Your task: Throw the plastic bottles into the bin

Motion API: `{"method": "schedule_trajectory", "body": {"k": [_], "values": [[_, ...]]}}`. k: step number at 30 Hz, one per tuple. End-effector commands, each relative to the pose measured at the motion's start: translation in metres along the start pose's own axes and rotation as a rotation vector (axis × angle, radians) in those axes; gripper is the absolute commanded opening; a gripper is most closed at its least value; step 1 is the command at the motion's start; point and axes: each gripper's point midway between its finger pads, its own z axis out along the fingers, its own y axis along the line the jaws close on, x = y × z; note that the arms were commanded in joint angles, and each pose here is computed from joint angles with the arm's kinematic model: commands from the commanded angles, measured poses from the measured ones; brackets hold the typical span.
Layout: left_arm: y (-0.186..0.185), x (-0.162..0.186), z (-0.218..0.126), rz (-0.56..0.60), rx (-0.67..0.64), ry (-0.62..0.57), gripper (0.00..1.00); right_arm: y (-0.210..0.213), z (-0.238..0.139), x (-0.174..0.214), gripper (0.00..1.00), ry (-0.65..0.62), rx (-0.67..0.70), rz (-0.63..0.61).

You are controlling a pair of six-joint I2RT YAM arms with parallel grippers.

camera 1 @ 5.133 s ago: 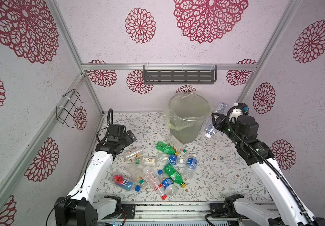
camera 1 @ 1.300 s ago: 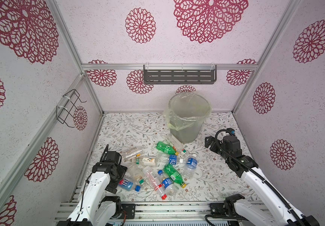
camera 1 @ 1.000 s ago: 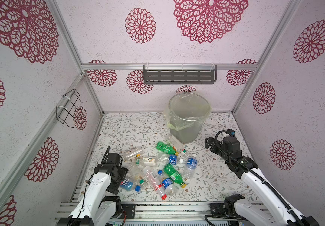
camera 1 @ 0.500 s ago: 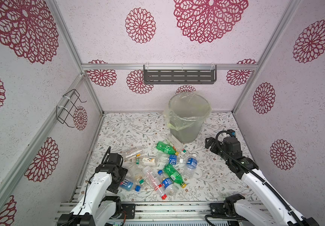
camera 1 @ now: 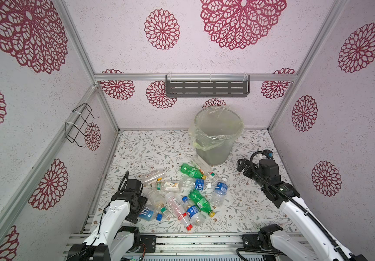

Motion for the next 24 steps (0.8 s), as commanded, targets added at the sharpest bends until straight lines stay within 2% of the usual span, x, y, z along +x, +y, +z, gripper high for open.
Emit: {"method": "schedule_trajectory", "body": {"k": [1,8,13,19,24], "values": [[-0.004,-0.003,0.001,-0.022,0.027,-0.021,0.77,-0.004,-0.004,-0.004,0.99,-0.027,0.01,0.01],[-0.002,-0.005,-0.003,-0.012,0.021,-0.038,0.75,-0.004,-0.005,-0.004,0.99,-0.024,0.014,0.009],[-0.005,-0.008,-0.007,-0.001,0.036,-0.051,0.69,-0.005,-0.006,-0.004,0.99,-0.024,0.015,0.011],[-0.004,-0.015,-0.019,0.037,0.016,-0.081,0.69,-0.007,-0.009,-0.002,0.99,-0.021,0.019,0.01],[-0.016,-0.018,-0.029,0.061,0.059,-0.086,0.68,-0.009,-0.007,0.003,0.99,-0.005,0.025,0.008]]}}
